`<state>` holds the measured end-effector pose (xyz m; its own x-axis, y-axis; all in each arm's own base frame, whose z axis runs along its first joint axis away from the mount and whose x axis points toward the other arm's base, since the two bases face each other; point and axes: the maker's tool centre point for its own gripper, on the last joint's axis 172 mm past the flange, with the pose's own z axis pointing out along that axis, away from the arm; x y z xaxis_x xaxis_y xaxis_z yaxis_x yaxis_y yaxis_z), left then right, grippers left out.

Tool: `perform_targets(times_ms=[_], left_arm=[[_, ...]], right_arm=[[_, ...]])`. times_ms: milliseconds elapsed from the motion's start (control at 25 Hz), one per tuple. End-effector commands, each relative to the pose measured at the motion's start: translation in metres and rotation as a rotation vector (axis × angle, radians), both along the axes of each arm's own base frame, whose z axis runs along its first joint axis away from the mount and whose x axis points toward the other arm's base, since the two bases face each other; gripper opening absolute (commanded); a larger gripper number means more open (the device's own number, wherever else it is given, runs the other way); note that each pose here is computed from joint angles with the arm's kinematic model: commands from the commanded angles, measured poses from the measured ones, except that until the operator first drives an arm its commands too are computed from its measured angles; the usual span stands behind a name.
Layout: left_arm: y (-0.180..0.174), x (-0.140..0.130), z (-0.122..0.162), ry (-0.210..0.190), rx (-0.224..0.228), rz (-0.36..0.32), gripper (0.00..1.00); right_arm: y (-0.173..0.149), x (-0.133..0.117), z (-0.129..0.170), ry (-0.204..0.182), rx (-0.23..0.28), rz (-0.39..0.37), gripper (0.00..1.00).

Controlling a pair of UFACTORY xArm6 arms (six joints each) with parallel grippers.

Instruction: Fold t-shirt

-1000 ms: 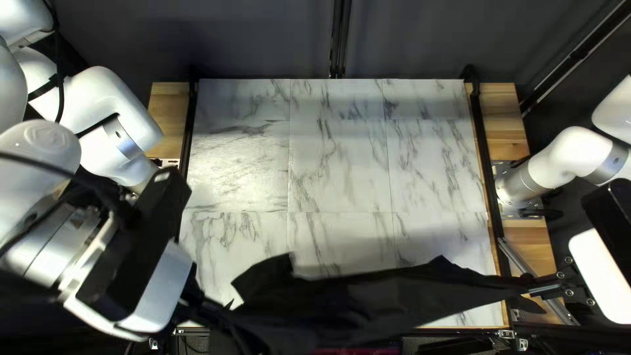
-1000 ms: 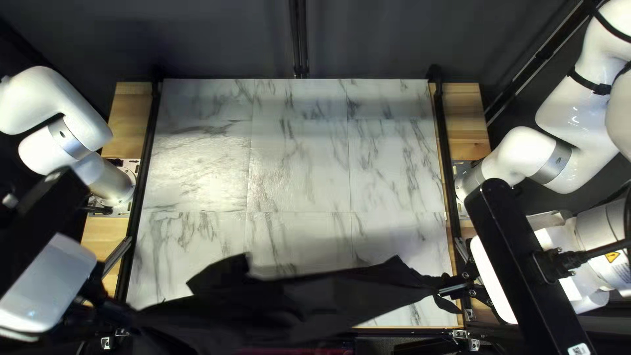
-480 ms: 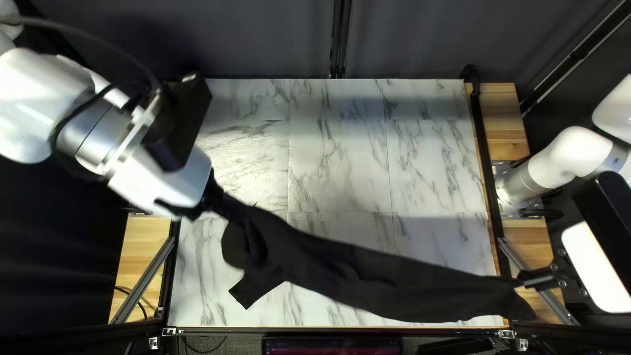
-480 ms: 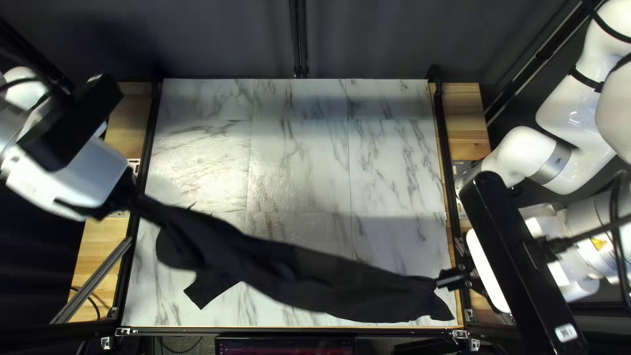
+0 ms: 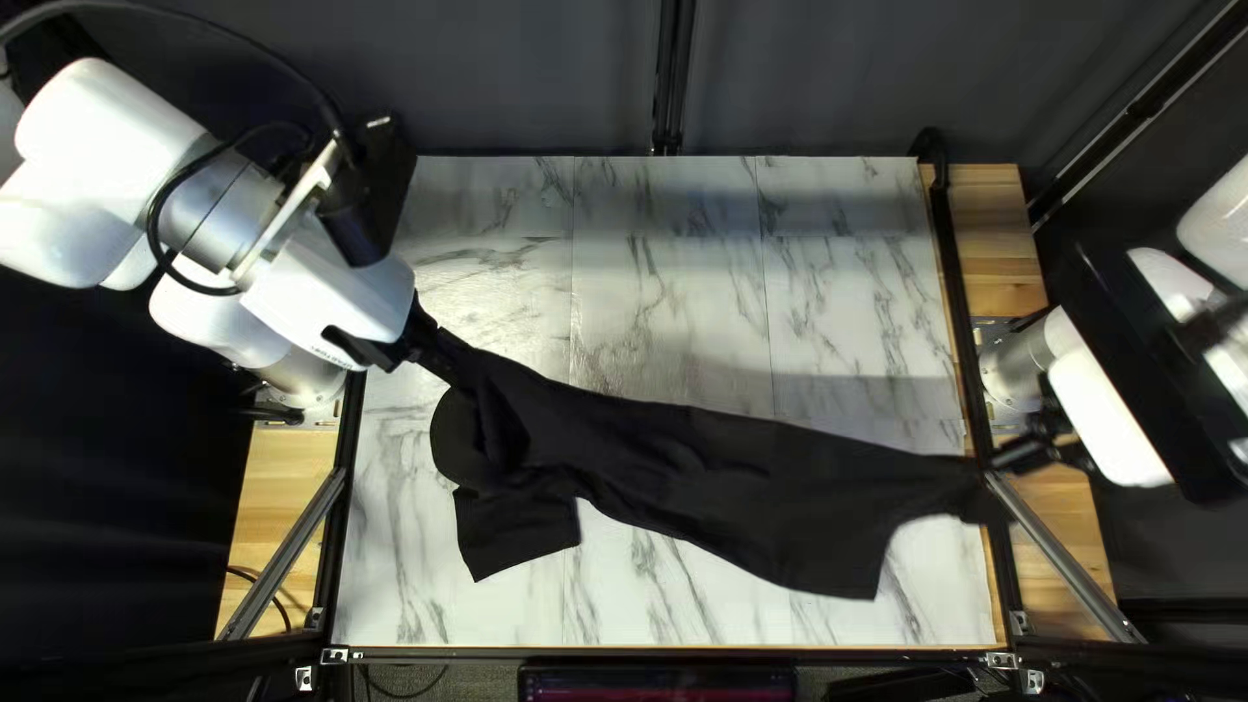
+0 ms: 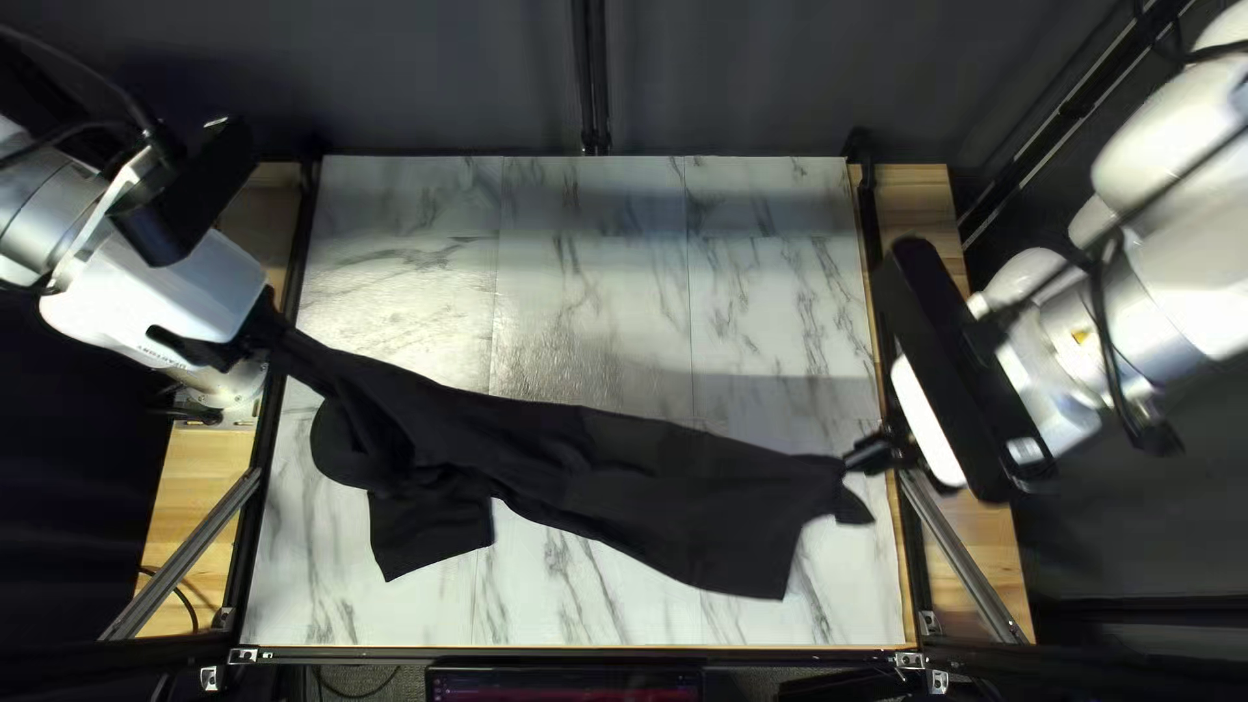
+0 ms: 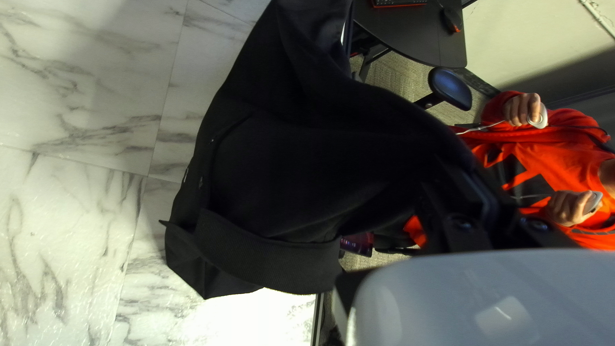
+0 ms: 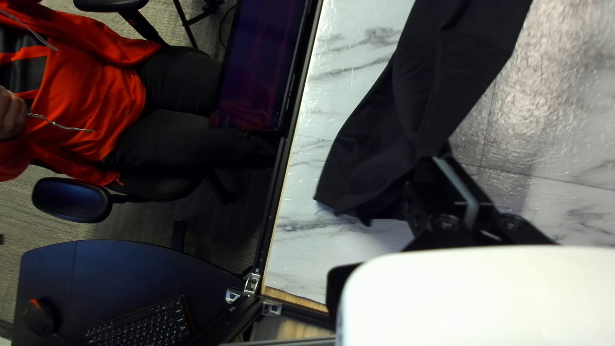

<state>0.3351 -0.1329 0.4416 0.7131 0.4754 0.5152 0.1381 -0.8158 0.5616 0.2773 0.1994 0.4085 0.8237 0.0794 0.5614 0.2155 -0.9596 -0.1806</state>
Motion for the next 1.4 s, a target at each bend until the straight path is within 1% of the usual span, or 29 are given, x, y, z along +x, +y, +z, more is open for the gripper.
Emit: perform_targets(times_ms=[40, 200, 440, 600, 880, 1000, 1040, 1200, 1320, 1400], left_arm=[[0.015, -0.002, -0.008, 0.007, -0.014, -0.001, 0.00], [0.032, -0.003, -0.016, 0.015, -0.020, 0.004, 0.00], [0.077, -0.002, -0.043, 0.045, -0.037, 0.001, 0.00], [0.101, -0.004, -0.059, 0.062, -0.043, -0.006, 0.00], [0.142, -0.014, -0.076, 0.099, -0.035, -0.033, 0.00], [0.161, -0.015, -0.087, 0.124, -0.025, -0.058, 0.00], [0.169, -0.016, -0.092, 0.138, -0.019, -0.074, 0.00], [0.186, -0.016, -0.104, 0.174, -0.004, -0.111, 0.00], [0.201, -0.018, -0.118, 0.208, 0.004, -0.132, 0.00], [0.206, -0.019, -0.124, 0.221, 0.009, -0.137, 0.00]], right_arm=[[-0.027, -0.004, -0.019, 0.008, 0.046, -0.008, 0.00], [-0.043, -0.007, -0.028, 0.018, 0.063, -0.016, 0.00], [-0.082, -0.013, -0.054, 0.044, 0.083, -0.031, 0.00], [-0.098, -0.013, -0.065, 0.048, 0.091, -0.037, 0.00], [-0.130, -0.018, -0.084, 0.065, 0.098, -0.043, 0.00], [-0.145, -0.020, -0.092, 0.072, 0.097, -0.047, 0.00], [-0.152, -0.021, -0.095, 0.072, 0.098, -0.049, 0.00], [-0.172, -0.021, -0.103, 0.081, 0.097, -0.047, 0.00], [-0.185, -0.018, -0.110, 0.108, 0.091, -0.033, 0.00], [-0.189, -0.018, -0.116, 0.120, 0.089, -0.027, 0.00]])
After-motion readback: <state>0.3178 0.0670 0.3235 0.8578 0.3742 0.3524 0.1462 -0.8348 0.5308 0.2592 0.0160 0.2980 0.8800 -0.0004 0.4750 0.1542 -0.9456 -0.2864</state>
